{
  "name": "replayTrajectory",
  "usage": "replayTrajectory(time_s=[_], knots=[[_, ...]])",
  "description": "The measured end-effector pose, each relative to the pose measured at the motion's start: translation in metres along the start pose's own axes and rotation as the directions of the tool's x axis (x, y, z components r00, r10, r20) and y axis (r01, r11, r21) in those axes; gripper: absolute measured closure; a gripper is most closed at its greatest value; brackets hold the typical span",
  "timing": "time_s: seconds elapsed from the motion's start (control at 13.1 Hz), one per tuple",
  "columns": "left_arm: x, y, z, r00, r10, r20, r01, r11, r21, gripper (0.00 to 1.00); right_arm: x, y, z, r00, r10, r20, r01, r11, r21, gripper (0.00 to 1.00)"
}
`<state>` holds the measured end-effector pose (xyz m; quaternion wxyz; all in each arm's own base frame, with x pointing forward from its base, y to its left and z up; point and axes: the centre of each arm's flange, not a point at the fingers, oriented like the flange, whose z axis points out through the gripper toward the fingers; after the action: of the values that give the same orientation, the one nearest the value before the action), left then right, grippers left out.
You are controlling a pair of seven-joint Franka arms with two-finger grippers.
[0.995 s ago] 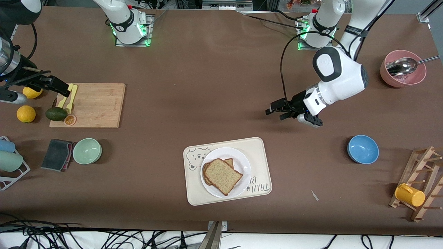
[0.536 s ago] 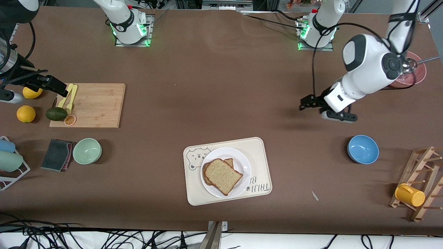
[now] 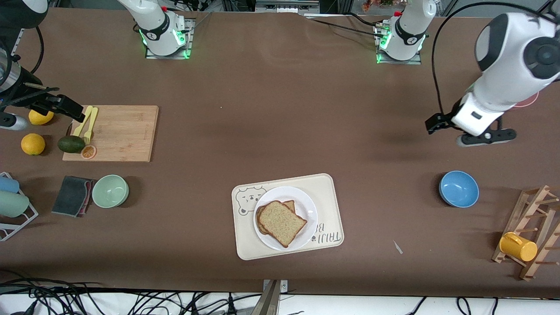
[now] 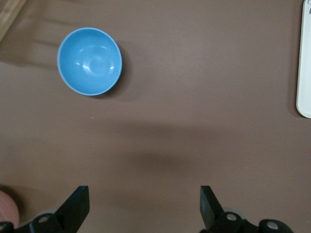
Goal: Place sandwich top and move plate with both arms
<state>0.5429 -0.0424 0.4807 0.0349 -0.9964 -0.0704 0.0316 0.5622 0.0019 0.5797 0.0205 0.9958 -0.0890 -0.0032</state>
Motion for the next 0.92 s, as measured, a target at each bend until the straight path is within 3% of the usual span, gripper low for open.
replayTrajectory(time_s=[0.46, 0.92], knots=[[-0.014, -0.029, -0.095, 0.998, -0.050, -0.044, 0.049, 0.999, -0.004, 0.00, -0.001, 0.017, 0.001, 0.999, 0.028, 0.024, -0.027, 1.000, -0.005, 0.00], [-0.013, -0.058, -0.137, 0.992, -0.107, -0.068, 0.104, 0.994, -0.045, 0.00, -0.004, 0.017, 0.003, 0.998, -0.022, 0.051, 0.023, 1.000, -0.003, 0.00]])
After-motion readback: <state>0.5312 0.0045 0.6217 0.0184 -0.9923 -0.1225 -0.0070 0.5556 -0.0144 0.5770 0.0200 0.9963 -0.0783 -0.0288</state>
